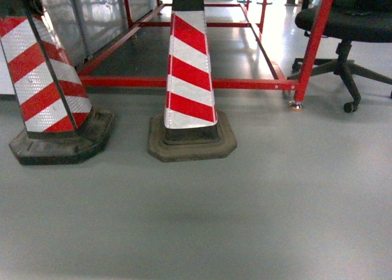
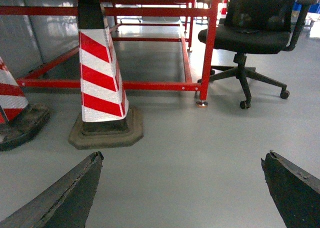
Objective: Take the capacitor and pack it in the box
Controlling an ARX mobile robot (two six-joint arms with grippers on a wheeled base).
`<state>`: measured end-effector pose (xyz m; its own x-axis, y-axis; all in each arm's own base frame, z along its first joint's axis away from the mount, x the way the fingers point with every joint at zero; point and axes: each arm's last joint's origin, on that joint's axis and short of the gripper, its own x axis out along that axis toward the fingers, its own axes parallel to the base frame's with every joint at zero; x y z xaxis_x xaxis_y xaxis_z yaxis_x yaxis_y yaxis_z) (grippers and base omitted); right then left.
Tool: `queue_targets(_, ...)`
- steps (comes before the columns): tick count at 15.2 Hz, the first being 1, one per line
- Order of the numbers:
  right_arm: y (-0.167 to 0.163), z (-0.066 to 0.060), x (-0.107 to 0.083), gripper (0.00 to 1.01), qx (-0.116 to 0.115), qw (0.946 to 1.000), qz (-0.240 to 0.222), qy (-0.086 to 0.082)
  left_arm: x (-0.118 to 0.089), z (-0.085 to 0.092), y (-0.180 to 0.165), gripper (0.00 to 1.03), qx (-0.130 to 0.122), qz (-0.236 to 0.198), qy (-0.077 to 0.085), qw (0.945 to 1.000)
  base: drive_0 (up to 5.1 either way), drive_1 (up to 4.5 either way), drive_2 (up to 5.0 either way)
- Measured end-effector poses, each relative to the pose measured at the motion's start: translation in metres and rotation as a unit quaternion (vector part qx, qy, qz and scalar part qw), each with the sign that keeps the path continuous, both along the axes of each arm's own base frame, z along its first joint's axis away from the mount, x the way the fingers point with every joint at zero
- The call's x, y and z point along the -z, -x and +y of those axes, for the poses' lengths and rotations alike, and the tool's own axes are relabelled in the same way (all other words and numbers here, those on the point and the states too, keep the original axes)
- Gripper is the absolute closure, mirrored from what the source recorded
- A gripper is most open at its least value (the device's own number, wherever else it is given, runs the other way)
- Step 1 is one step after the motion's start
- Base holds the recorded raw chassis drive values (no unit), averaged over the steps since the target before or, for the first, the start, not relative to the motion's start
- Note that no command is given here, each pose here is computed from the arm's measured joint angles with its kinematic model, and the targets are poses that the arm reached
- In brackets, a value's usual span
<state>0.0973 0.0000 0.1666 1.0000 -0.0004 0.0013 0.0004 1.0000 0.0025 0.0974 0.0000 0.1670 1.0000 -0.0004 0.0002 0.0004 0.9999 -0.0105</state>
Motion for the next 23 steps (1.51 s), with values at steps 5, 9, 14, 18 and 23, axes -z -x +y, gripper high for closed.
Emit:
queue_targets(5,0.0,0.0,0.0,0.03,0.0,1.0,0.0,0.0,-0.0001,0.0,0.0,0.59,0.0,-0.001,0.0,1.0,0.1,4.0,-3.9)
queue_targets(9,0.0,0.0,-0.0001,0.03,0.0,1.0,-0.001,0.0,0.0001,0.0001,0.0,0.59,-0.001,0.001,0.0,1.0,0.0,3.96,-3.9)
queue_targets(14,0.0,0.0,-0.0001,0.03,0.0,1.0,0.0,0.0,0.0,0.0,0.0,0.59,0.0,0.0,0.0,1.0,0.0,3.97,-3.9)
queue_targets(18,0.0,0.0,-0.0001,0.03,0.0,1.0,-0.001,0.0,0.0,0.0,0.0,0.59,0.0,0.0,0.0,1.0,0.0,3.95,-4.0)
queue_targets(23,0.0,0.0,-0.0001,0.03,0.0,1.0,0.0,0.0,0.0001,0.0,0.0,0.59,0.0,0.0,0.0,1.0,0.0,0.0,0.0)
